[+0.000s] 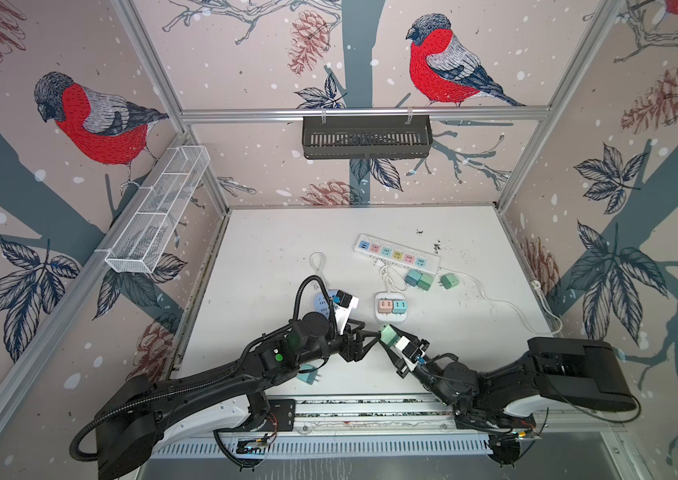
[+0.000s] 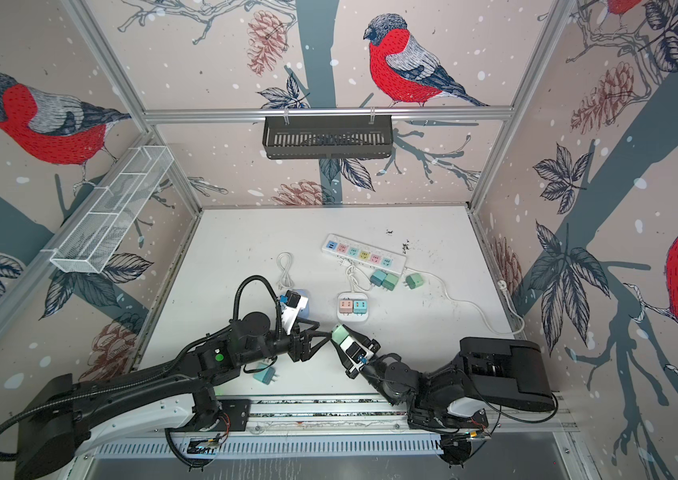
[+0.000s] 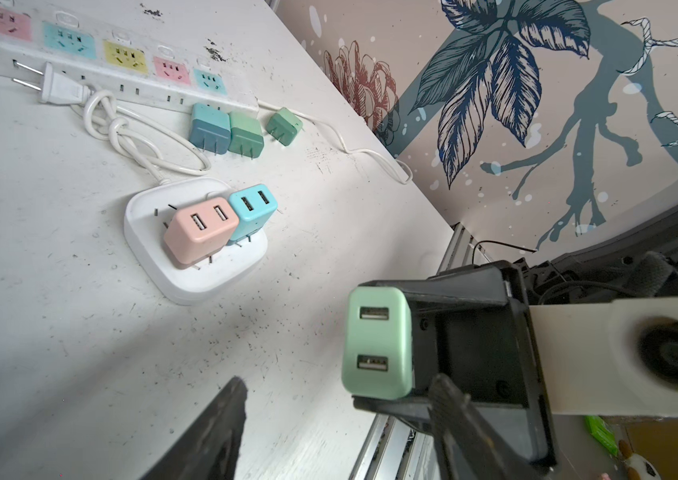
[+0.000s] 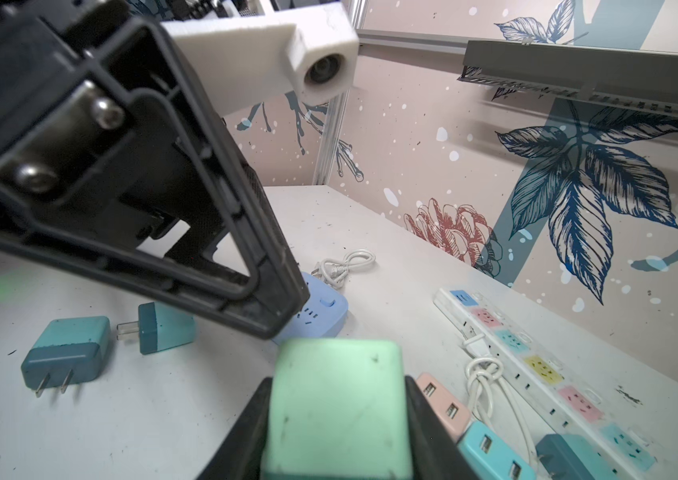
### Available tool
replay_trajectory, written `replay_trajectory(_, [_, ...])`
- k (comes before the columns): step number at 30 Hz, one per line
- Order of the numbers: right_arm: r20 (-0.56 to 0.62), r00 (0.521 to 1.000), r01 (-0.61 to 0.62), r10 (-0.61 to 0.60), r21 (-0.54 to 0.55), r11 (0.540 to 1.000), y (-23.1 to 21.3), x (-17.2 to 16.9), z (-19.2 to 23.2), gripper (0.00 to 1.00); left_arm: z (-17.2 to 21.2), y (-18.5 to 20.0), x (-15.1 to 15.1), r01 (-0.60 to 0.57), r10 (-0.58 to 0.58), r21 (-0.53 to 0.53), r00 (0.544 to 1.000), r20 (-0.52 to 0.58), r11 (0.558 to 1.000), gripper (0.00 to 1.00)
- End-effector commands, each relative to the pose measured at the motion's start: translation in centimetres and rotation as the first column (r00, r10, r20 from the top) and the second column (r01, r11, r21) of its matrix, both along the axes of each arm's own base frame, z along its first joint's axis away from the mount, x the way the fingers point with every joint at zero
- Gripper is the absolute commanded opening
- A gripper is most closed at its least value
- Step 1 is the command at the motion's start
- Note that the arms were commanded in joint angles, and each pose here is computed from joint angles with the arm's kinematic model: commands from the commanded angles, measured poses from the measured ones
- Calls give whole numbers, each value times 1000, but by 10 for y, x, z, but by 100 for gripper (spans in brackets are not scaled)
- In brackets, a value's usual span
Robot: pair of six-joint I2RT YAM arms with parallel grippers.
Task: Insert the plug
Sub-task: 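Close the left gripper on the mint-green adapter held by the right gripper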
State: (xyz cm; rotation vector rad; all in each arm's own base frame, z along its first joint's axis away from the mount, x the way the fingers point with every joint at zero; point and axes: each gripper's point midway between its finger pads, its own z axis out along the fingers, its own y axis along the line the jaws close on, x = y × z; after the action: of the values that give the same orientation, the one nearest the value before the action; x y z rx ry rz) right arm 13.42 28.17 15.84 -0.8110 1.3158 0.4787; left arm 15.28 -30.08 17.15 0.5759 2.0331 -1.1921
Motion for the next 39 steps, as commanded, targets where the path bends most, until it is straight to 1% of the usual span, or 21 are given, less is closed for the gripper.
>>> replay_trajectory(1, [0, 1000, 0, 0, 26, 1000, 1, 2, 4, 0, 17, -9, 3, 15, -13, -39, 999, 46, 999, 69])
replay_trajectory(5, [2, 1000, 0, 0, 2, 1000, 7, 3, -1, 0, 14, -13, 4, 28, -27, -26, 998, 49, 999, 68])
replay_trajectory(9, [-5, 1000, -16, 16, 12, 1000, 9, 1, 0, 0, 7, -16, 4, 34, -33, -12, 999, 39, 999, 67])
replay_trajectory(16, [-15, 1000, -24, 24, 20, 1000, 8, -1, 1, 0, 2, -23, 1, 69, -68, -25, 997, 22, 997, 64])
replay_trajectory(19, [-14, 999, -32, 32, 22, 999, 9, -2, 2, 0, 1, -27, -1, 85, -85, -28, 996, 10, 996, 58])
replay_trajectory(23, [-15, 1000, -28, 28, 25, 999, 10, -1, 2, 0, 2, -28, -3, 94, -94, -32, 996, 10, 995, 43])
replay_trajectory(24, [-14, 1000, -27, 27, 25, 999, 10, 0, 2, 0, 2, -28, -3, 97, -96, -33, 995, 13, 995, 42])
replay_trajectory(28, [-18, 999, -35, 36, 17, 999, 13, -1, 0, 0, 6, -31, -8, 133, -132, -48, 991, 19, 990, 42])
replay_trajectory(31, [-18, 999, -41, 42, 24, 999, 13, -2, 1, 0, 9, -35, -15, 176, -175, -71, 984, 21, 982, 51])
replay_trajectory(33, [-19, 999, -41, 42, 27, 999, 11, -2, 1, 0, 10, -36, -15, 181, -179, -80, 984, 20, 980, 53])
replay_trajectory(35, [-19, 999, -42, 43, 30, 999, 10, -3, 2, 1, 10, -36, -15, 184, -183, -84, 983, 22, 979, 53])
replay_trajectory(38, [-21, 998, -51, 52, 30, 998, 11, -4, 2, 1, 9, -37, -16, 187, -186, -84, 982, 24, 979, 42])
replay_trajectory(39, [-23, 998, -52, 53, 30, 998, 10, -4, 2, 1, 10, -37, -15, 186, -185, -84, 982, 27, 979, 36])
